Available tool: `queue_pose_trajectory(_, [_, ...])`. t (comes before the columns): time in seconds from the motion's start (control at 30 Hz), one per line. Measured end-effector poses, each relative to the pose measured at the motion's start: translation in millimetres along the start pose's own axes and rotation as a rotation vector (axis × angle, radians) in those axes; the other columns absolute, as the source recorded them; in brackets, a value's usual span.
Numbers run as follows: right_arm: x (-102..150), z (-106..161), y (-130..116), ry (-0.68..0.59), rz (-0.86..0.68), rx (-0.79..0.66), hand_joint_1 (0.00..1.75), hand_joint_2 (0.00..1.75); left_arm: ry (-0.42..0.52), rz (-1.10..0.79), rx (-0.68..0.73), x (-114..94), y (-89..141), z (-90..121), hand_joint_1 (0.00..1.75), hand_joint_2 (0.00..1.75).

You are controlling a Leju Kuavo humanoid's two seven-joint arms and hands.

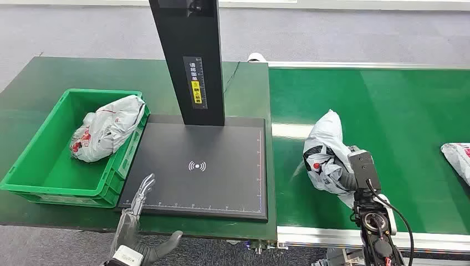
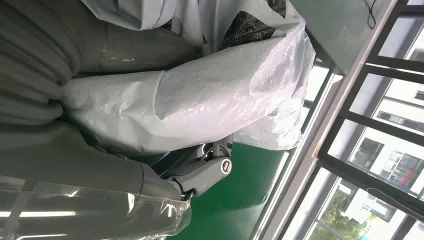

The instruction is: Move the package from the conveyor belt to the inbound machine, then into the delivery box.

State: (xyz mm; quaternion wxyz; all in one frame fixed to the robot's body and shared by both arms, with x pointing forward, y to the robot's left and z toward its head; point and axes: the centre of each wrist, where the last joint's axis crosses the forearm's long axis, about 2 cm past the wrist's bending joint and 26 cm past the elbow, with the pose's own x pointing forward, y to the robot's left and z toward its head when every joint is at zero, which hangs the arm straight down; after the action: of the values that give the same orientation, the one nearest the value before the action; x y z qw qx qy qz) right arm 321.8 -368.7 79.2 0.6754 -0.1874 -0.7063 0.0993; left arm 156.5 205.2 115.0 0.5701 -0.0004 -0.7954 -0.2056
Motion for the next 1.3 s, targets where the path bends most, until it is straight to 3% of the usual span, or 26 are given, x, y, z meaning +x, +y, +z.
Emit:
queue_pose_trajectory(0.17, [0.5, 3.1, -0.6, -0.051, -0.075, -0.057, 1.75, 1.75, -0.004, 0.001, 0.001, 0.0, 0.0, 0.0, 0.00, 1.75])
queue_pose_trajectory(0.3, [10.9, 9.6, 0.0, -0.164, -0.249, -0.189, 1.75, 1.75, -0.017, 0.000, 0.005, -0.1, 0.1, -0.2, 0.00, 1.75])
queue_pose_trajectory(0.5, [52.0, 13.9, 0.1, -0.360, -0.456, -0.362, 1.75, 1.75, -0.033, -0.002, 0.011, 0.3, 0.5, -1.6, 0.00, 1.75])
queue_pose_trajectory(0.83, [128.3, -11.6, 23.1, -0.609, -0.579, -0.378, 1.75, 1.75, -0.052, -0.005, 0.009, -0.8, 0.4, -7.0, 0.00, 1.75])
queue_pose_trajectory(1.0, [170.5, -37.6, 38.3, -0.658, -0.615, -0.219, 1.75, 1.75, -0.060, -0.001, 0.020, -1.3, -0.3, -10.4, 0.00, 1.75])
queue_pose_trajectory(1.13, [188.8, -54.3, 59.7, -0.658, -0.577, 0.060, 1.75, 1.75, -0.077, 0.008, 0.016, 0.3, 1.1, -17.2, 0.00, 1.75])
queue_pose_trajectory(1.3, [194.5, -64.7, 91.6, -0.590, -0.518, 0.444, 1.75, 1.75, -0.077, 0.014, 0.015, -1.3, 3.6, -19.4, 0.00, 1.75])
